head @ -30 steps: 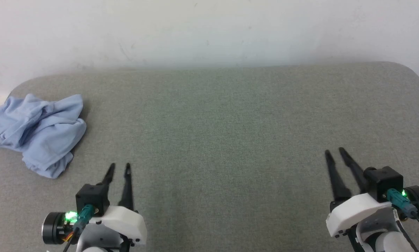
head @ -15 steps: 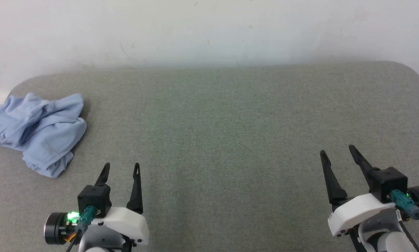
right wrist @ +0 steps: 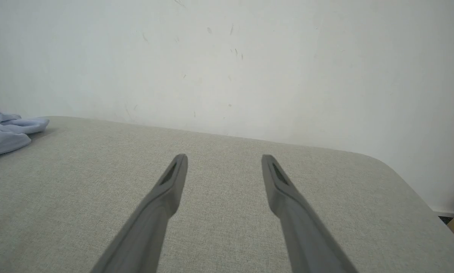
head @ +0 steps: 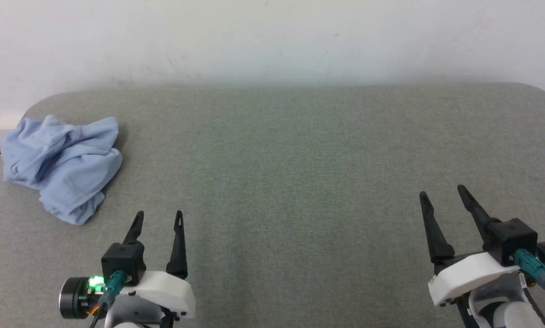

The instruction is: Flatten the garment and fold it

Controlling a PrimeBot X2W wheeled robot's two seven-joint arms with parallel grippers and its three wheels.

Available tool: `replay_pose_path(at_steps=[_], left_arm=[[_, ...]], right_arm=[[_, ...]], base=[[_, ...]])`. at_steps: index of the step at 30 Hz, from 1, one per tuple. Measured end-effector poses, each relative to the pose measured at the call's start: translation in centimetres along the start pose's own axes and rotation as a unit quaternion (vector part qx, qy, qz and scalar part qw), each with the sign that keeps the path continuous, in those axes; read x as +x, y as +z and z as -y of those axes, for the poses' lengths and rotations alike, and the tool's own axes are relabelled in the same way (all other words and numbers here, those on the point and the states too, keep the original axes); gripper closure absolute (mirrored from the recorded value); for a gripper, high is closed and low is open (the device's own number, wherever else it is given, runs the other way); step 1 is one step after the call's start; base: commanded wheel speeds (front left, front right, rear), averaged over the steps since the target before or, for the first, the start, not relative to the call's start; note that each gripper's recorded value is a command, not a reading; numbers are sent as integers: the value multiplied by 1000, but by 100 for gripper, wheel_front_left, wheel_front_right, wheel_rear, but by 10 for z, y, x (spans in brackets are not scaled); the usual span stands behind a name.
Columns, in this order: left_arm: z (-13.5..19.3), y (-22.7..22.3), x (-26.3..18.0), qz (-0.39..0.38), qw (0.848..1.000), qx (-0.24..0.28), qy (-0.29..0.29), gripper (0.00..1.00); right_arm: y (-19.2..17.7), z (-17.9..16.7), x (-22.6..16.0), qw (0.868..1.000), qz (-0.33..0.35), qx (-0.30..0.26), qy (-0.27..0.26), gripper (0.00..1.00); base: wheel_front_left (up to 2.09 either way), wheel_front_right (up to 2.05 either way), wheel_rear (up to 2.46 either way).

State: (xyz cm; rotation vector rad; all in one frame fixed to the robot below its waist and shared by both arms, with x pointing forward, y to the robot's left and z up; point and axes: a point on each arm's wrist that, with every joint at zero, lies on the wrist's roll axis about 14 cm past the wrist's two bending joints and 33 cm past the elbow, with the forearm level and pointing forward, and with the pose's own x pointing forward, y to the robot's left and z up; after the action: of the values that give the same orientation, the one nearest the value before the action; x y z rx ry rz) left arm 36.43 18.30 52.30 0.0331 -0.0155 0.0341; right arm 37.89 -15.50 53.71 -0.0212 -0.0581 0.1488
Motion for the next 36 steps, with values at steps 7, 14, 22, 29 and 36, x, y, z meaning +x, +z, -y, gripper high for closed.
replay_pose_path(at_steps=[7, 14, 22, 29, 36], left_arm=[[-10, -1, -6, 2, 1000, -3, 19, 0], [-23, 1, -14, 9, 999, -3, 41, 0], [-35, -2, -27, 9, 998, -5, 64, 0], [-45, 0, -37, 15, 997, -5, 82, 0], [-56, 1, -49, 22, 994, -4, 105, 0]], right_arm=[[0, -11, 4, 1000, 5, 8, 17, 0], [1, -23, 10, 999, 11, 11, 35, 0], [0, -38, 17, 998, 15, 13, 58, 0], [0, -52, 21, 997, 19, 15, 78, 0], [0, -69, 26, 994, 23, 19, 103, 0]], base=[[0, 0, 0], [0, 0, 0], [0, 0, 0], [0, 0, 0], [0, 0, 0]])
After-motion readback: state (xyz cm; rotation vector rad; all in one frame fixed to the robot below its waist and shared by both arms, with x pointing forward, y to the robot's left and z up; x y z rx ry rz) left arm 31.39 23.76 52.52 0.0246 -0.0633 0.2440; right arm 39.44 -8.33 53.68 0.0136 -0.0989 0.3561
